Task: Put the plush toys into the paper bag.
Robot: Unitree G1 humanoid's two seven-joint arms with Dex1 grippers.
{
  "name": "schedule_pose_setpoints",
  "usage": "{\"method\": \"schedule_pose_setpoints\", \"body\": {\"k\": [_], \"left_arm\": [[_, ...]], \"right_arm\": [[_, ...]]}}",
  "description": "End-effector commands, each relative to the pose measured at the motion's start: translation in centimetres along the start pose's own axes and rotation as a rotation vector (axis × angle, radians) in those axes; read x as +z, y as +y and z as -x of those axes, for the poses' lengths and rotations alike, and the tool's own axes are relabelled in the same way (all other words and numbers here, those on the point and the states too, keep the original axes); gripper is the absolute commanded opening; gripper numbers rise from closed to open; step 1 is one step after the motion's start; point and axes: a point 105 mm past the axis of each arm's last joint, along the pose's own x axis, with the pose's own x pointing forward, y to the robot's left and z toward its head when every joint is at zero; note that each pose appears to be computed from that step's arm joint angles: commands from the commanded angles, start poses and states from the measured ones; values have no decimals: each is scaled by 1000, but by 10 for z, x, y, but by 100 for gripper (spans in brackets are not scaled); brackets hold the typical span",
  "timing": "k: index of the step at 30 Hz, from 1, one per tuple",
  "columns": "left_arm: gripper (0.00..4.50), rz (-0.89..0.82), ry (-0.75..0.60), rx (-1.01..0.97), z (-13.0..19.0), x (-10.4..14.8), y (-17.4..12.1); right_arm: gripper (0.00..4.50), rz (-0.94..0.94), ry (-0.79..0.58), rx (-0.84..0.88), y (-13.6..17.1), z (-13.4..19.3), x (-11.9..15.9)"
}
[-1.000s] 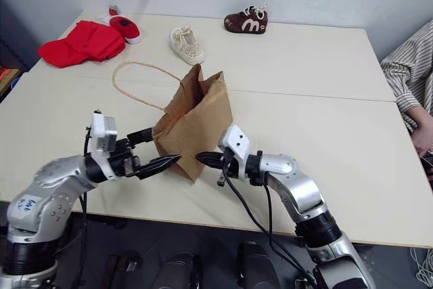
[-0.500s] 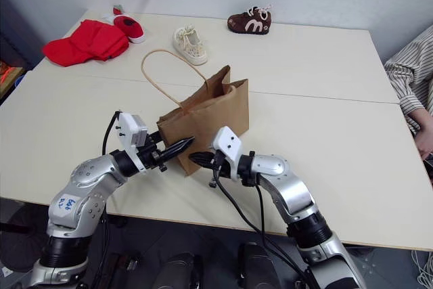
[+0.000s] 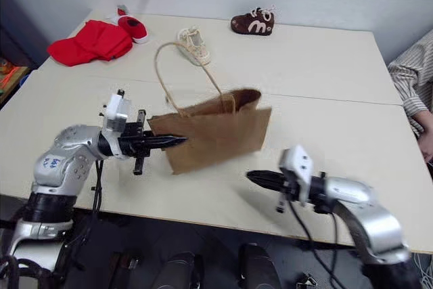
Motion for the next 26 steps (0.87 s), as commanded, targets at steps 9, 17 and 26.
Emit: {"method": "schedule_pose_setpoints", "body": {"k": [9,17,26], "left_arm": [[63,-88,127,-5,21,-14,21],[313,-127,202,264,85,-6,14],[450,-146,359,541,144,-21,-14]], "right_arm": [[18,-79,-72,-136,-17,49,5],[273,20,-120,-163,-26,48,17],[448,197,-62,-136,-51,57,28]]}}
